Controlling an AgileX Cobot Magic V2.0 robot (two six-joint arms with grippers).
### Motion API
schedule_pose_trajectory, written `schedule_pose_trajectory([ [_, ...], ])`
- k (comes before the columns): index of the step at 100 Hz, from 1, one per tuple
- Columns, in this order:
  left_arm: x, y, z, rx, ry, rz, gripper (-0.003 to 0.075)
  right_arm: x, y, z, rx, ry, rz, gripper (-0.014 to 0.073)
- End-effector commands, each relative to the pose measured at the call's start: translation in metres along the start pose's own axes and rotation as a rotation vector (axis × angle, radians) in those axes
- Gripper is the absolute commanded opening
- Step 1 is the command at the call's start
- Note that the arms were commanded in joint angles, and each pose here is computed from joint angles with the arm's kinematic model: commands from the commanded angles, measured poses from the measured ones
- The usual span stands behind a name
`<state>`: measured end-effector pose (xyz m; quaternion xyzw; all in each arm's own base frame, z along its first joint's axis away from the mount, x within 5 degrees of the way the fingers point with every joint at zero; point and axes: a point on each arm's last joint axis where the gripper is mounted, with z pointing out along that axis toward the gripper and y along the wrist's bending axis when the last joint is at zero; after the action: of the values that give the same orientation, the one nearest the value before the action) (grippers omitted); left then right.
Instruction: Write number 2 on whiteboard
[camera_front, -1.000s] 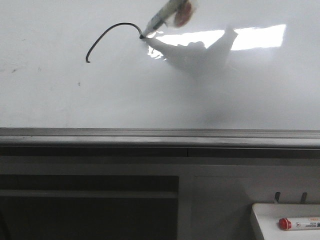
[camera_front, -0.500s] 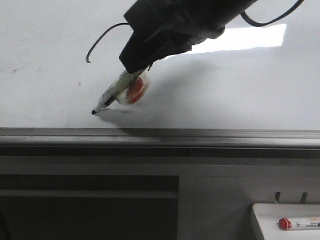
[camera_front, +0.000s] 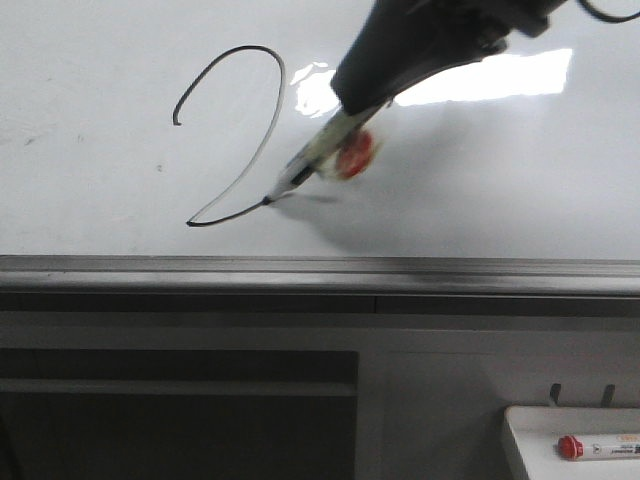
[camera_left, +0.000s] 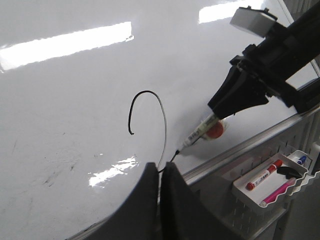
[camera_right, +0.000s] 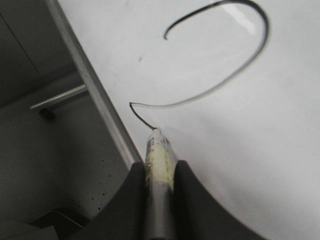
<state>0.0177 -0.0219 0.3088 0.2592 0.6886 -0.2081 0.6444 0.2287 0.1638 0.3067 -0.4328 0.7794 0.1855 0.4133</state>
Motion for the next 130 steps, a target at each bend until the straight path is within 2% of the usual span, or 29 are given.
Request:
schedule_pose_trajectory([
  [1, -0.015, 0.001, -0.002, -0.010, -0.096, -0.025, -0.0020, -0.007, -0.022, -0.031, 0.152, -0.064, -0.024, -0.0068],
  [23, -0.015, 0.001, -0.002, -0.010, -0.096, -0.025, -0.0020, 0.016, -0.046, -0.066, 0.285, -0.016, 0.043, -0.0068],
  [38, -0.015, 0.001, -0.002, -0.010, -0.096, -0.025, -0.0020, 0.018, -0.046, -0.068, 0.293, -0.016, 0.047, -0.0068],
  [51, -0.016, 0.000, -0.002, -0.001, -0.104, -0.045, -0.0020, 0.004, -0.030, -0.082, 0.210, -0.090, 0.080, -0.0068],
  [65, -0.031, -0.004, -0.008, 0.061, -0.178, -0.133, -0.0008, -0.030, 0.010, -0.120, 0.065, -0.284, -0.037, -0.0068],
  [72, -0.043, -0.008, -0.010, 0.107, -0.164, -0.087, 0.0073, -0.044, 0.027, -0.138, 0.001, -0.360, -0.083, -0.0068],
  [84, -0.067, -0.015, -0.001, 0.212, -0.044, 0.052, 0.0360, -0.059, 0.045, -0.152, -0.101, -0.392, -0.152, -0.0068],
  [91, -0.082, -0.020, 0.008, 0.298, 0.047, 0.159, 0.0442, -0.063, 0.053, -0.154, -0.148, -0.398, -0.182, -0.0068],
  [102, -0.106, -0.027, 0.026, 0.463, 0.149, 0.290, 0.0413, -0.067, 0.066, -0.152, -0.213, -0.405, -0.231, -0.0068],
  [117, -0.128, -0.031, 0.055, 0.587, 0.225, 0.291, 0.0349, -0.069, 0.089, -0.144, -0.331, -0.393, -0.304, -0.0068],
  [130, -0.133, -0.033, 0.075, 0.674, 0.312, 0.267, 0.0342, -0.073, 0.108, -0.139, -0.376, -0.415, -0.372, -0.0068],
])
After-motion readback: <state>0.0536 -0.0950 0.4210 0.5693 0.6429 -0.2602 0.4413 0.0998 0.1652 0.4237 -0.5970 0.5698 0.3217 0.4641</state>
